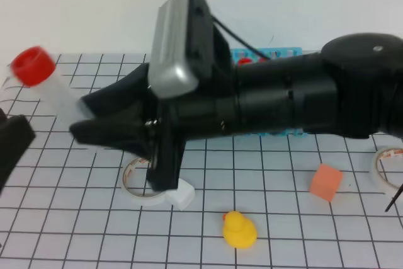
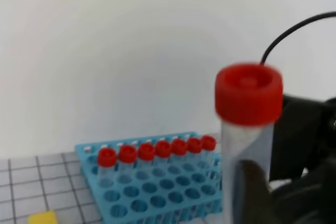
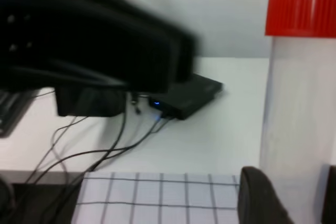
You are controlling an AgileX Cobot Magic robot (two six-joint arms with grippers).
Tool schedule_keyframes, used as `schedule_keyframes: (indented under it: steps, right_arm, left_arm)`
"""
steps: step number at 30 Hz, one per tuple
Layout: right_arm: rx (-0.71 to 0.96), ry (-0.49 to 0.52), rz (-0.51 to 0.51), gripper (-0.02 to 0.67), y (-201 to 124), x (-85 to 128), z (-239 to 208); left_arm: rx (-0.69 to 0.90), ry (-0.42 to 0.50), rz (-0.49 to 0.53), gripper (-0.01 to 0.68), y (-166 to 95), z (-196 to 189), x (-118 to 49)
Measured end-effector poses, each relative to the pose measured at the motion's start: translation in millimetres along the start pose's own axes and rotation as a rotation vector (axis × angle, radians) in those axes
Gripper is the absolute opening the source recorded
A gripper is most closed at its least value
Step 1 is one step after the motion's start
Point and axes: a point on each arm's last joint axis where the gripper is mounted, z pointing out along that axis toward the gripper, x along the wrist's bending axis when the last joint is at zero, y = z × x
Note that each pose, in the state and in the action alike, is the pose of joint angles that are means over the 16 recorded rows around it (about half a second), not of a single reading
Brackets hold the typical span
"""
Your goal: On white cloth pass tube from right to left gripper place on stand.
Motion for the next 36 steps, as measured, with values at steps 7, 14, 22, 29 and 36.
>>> schedule_keyframes:
  steps: [7,14,22,29,36]
  right_arm:
    - [-0.011,0.056,-0.066,0.226,0,12,5]
    - [0.009,0.093,-0.096,0.226,-2,15,6]
    - [0.036,0.115,-0.113,0.226,-5,17,5]
    - [0.042,0.121,-0.113,0.226,-5,18,5]
    - [0.043,0.127,-0.115,0.226,-6,19,5]
  left_arm:
    - [-0.015,-0.043,-0.033,0.404,2,4,-3.0]
    - [-0.027,-0.048,-0.057,0.481,4,10,-1.6]
    - [-0.045,-0.054,-0.059,0.461,6,14,-1.0]
    - [-0.042,-0.062,-0.043,0.418,6,17,-0.8]
    - [-0.011,-0.071,-0.04,0.365,3,23,0.5]
